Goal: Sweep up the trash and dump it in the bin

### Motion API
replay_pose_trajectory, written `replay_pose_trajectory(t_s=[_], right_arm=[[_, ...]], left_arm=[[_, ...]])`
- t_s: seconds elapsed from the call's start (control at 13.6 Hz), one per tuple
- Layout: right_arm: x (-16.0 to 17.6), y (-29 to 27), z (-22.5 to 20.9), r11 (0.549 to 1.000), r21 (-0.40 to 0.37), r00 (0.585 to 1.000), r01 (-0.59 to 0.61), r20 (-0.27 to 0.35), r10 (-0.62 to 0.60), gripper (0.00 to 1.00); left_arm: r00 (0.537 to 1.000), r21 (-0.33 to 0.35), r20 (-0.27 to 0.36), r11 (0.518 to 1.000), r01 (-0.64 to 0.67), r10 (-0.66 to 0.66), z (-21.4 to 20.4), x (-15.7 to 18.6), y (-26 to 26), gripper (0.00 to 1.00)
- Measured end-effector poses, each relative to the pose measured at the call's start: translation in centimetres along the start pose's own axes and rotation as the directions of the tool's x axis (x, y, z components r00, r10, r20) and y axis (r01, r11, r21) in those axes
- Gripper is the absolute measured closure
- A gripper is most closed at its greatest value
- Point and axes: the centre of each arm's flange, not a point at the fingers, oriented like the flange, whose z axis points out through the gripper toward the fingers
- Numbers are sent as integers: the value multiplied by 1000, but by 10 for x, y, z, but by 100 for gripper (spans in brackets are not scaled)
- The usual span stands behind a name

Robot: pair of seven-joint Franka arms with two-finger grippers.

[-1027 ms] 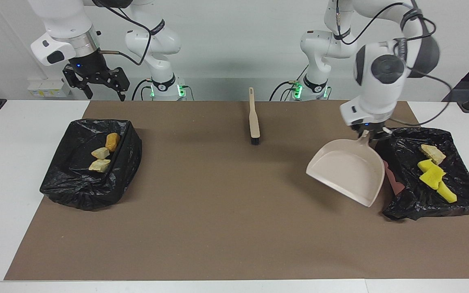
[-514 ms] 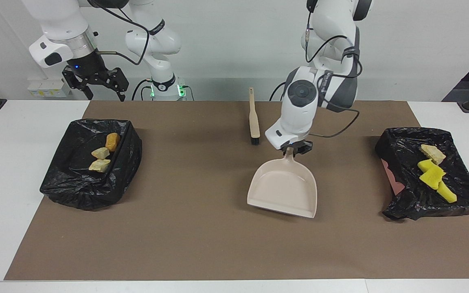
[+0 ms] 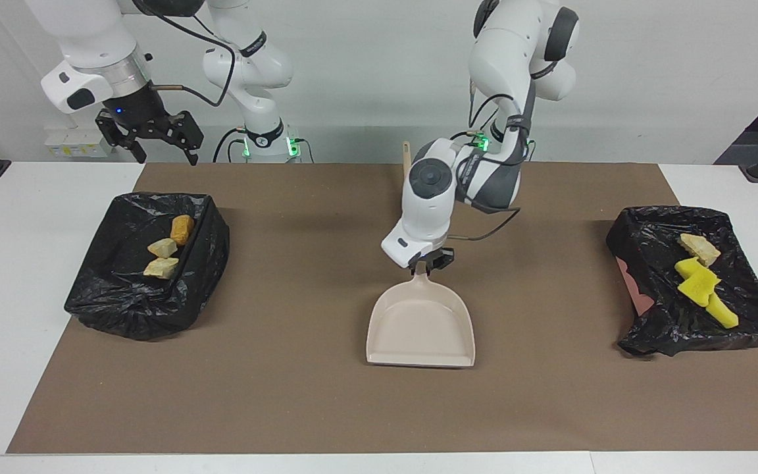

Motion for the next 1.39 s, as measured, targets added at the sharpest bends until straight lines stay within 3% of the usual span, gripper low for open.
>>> replay_pose_trajectory(t_s=[0.22,0.29,0.37,0.66,0.73,0.81,1.1,1.39], right_arm=[[0,0,0,1000,0,1000,0,0,0,0],[0,0,0,1000,0,1000,0,0,0,0],[0,0,0,1000,0,1000,0,0,0,0],[0,0,0,1000,0,1000,0,0,0,0],[0,0,0,1000,0,1000,0,0,0,0],[0,0,0,1000,0,1000,0,0,0,0],[0,0,0,1000,0,1000,0,0,0,0],[0,0,0,1000,0,1000,0,0,0,0]], left_arm=[[1000,-12,-10,1000,16,-16,-1,5,1,67],[1000,-14,-15,1000,19,-19,-3,6,0,61],[1000,-15,-19,1000,20,-20,-5,7,0,60],[998,-24,-48,999,30,-31,-20,13,-10,21],[997,-33,-71,999,25,-27,-36,18,-25,7],[995,-45,-97,999,10,-14,-57,25,-47,0],[980,-75,-197,997,-36,20,-146,34,-153,0],[972,-57,-197,988,-145,132,-217,6,-269,0]])
